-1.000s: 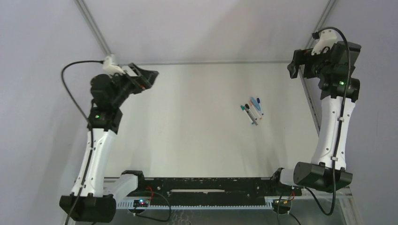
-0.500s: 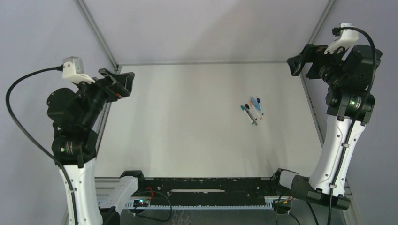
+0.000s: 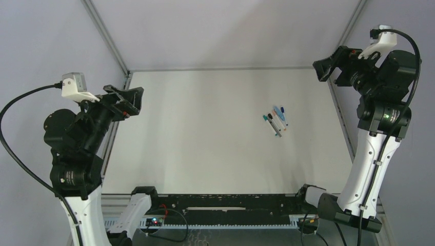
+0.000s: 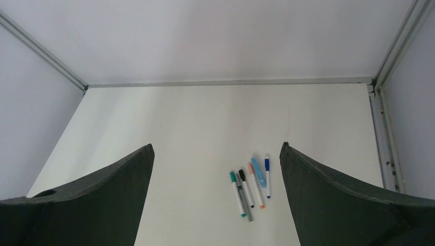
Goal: Insert the pens into the pen caps
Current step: Reset both arms
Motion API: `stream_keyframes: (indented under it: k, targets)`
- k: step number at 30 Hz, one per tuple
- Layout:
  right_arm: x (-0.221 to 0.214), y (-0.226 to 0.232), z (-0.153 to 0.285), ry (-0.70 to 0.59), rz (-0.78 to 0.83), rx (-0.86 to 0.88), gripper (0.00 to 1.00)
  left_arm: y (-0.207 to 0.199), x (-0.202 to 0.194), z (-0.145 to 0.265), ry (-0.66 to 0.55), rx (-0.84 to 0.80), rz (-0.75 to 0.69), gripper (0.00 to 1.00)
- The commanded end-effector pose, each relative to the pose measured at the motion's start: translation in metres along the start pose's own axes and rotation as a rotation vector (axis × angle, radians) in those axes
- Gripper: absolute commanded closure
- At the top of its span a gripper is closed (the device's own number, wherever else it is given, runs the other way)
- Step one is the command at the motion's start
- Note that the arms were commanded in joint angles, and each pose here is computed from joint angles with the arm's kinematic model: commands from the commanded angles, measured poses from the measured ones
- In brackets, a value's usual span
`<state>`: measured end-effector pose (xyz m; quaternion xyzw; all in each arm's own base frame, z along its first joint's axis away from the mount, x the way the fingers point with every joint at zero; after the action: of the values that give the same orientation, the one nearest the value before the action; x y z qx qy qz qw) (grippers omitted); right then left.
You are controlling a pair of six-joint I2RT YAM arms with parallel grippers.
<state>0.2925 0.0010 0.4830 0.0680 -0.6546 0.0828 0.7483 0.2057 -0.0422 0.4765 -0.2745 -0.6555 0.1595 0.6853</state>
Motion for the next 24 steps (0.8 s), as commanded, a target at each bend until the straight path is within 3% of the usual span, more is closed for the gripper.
stream_keyframes:
  k: [1,24]
  targets:
    - [0.019,0.009,0.013,-0.074,0.014,0.018,0.0,-0.006,0.007,0.009,-0.025,-0.019,-0.03,0.0]
    - [0.002,0.009,0.014,-0.053,0.002,0.055,0.0,-0.001,-0.008,-0.021,0.024,-0.061,-0.014,0.0]
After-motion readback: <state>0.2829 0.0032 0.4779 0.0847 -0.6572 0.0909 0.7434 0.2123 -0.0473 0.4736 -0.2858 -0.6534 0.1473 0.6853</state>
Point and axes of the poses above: each gripper's point midway between its finger pads, its own z axis back along the fingers, its own y axis along the line the jaws close on, x = y × z, the point moved 1 cm from there along z, back along the fingers, and after that the axes turned 14 degrees about z, right-handed, at the moved point
